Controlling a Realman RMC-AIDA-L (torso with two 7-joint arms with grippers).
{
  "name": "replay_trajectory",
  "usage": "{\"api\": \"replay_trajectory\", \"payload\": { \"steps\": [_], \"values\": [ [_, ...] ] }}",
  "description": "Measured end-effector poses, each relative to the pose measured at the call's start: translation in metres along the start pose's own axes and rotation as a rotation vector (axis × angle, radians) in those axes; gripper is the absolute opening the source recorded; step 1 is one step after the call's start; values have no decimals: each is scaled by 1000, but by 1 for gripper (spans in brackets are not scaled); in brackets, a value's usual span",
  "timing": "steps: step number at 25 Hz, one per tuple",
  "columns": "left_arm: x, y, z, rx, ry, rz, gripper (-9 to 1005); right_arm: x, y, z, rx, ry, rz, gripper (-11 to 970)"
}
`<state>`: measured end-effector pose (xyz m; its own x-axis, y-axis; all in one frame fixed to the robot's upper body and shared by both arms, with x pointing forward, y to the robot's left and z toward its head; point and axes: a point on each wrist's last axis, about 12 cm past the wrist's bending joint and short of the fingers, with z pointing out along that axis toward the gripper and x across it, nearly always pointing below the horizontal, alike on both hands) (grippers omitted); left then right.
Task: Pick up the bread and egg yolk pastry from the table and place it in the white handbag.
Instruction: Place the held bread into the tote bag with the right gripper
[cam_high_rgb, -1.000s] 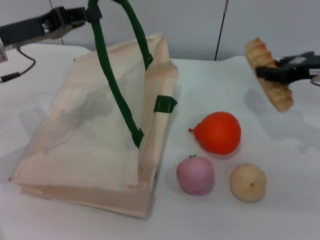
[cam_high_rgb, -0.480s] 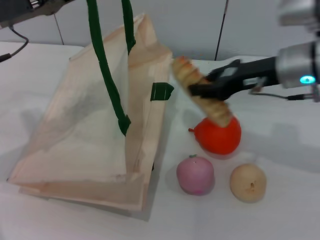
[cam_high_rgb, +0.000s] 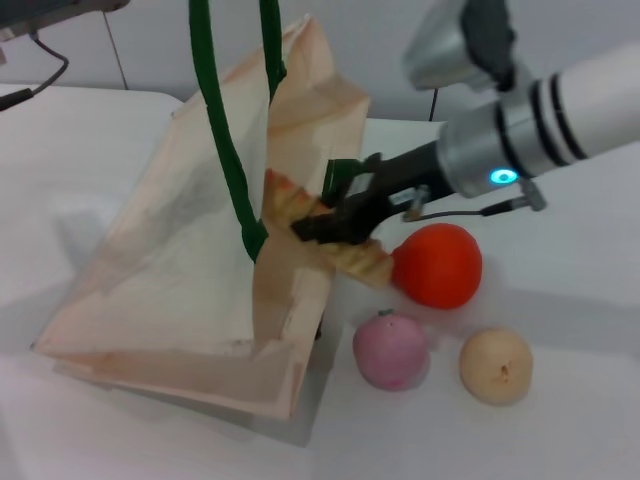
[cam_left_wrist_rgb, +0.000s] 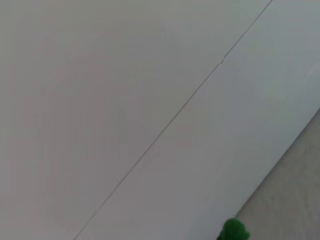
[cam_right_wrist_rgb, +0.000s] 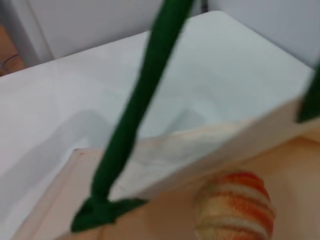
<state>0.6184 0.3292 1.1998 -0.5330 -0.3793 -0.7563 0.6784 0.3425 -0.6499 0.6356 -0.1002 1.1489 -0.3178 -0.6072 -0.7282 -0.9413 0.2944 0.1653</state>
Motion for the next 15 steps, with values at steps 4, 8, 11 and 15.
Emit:
{"api": "replay_trajectory", "payload": {
  "steps": [4,8,11,15],
  "values": [
    [-3,-1,6,8,8,4,167,-16,10,17,22,65,-44,289],
    [-5,-3,14,17,24,9,169,-31,24,33,51,104,-102,287],
    [-5,-3,16,17,37,10,170,-45,37,41,77,97,-162,288],
    [-2,0,19,-3,65,7,172,-56,49,44,87,67,-221,273]
  ]
}}
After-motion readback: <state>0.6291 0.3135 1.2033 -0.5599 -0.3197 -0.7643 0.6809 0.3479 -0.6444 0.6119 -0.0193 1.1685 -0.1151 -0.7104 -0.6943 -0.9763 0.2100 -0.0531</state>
